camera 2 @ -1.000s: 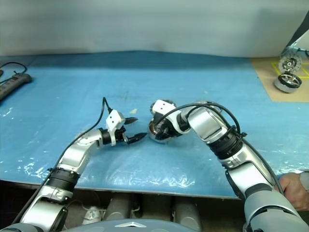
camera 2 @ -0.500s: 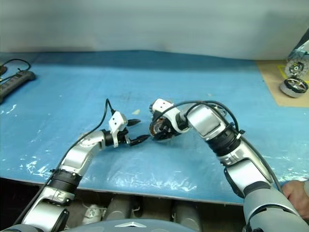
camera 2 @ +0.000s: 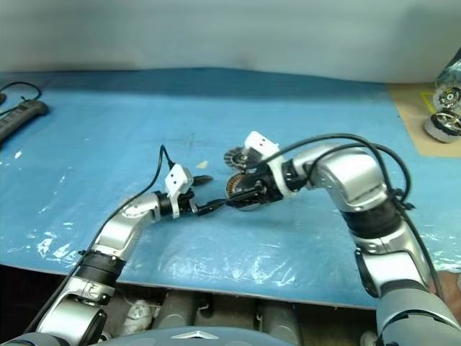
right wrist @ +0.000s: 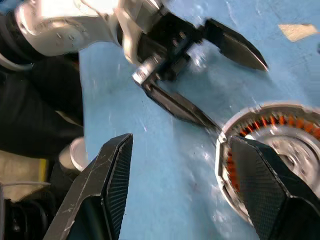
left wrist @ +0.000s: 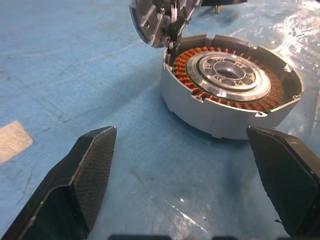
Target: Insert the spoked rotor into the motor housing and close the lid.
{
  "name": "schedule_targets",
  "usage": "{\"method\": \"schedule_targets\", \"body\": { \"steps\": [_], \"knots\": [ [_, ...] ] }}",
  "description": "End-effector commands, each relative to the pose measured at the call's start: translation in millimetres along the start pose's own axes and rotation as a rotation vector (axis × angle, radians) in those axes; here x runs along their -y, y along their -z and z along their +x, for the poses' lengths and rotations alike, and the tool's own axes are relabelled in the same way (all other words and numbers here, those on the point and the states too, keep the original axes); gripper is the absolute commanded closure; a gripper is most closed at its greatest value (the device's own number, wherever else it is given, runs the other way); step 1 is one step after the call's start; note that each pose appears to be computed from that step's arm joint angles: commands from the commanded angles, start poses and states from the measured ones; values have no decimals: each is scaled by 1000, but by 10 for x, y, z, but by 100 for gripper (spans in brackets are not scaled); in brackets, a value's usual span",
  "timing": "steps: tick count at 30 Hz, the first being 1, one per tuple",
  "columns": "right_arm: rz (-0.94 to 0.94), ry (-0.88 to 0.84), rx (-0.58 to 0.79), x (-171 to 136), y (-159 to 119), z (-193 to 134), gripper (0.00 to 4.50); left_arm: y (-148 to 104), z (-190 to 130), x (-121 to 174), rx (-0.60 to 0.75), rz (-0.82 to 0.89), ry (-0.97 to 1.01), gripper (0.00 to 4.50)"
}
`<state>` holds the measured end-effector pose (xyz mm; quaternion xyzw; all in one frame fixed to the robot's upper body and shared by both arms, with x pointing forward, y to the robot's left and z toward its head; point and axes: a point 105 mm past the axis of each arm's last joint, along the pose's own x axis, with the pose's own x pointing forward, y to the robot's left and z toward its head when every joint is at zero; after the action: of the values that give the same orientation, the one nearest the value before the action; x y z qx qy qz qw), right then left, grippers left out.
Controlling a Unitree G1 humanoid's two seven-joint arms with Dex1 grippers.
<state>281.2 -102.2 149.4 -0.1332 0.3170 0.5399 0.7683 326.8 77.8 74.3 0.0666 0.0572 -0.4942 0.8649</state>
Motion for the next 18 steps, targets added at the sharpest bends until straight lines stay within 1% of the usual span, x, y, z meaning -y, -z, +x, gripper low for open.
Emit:
{"method": "schedule_targets", "body": {
  "steps": [1,2,4,5,8,12,16,18],
  "knots": [
    [-92,182,61,180,170,-191,125,-138,-29,-10,47,25,4,0],
    [-91,249,95,252,253,-254,125,-147,-42,4,52,28,13,0],
    [-69,434,223,455,306,-384,125,-155,-72,33,54,40,28,0],
    [-45,507,258,526,358,-431,125,-171,-85,51,62,37,38,0],
    [-14,610,332,553,470,-474,125,-232,-120,123,82,33,83,0],
    [111,624,460,536,515,-367,125,-270,-148,209,93,27,152,0],
    [111,632,436,551,587,-129,125,-298,-127,251,96,47,201,0],
    [103,677,424,659,611,-60,125,-331,-88,291,97,61,236,0]
  ]
}}
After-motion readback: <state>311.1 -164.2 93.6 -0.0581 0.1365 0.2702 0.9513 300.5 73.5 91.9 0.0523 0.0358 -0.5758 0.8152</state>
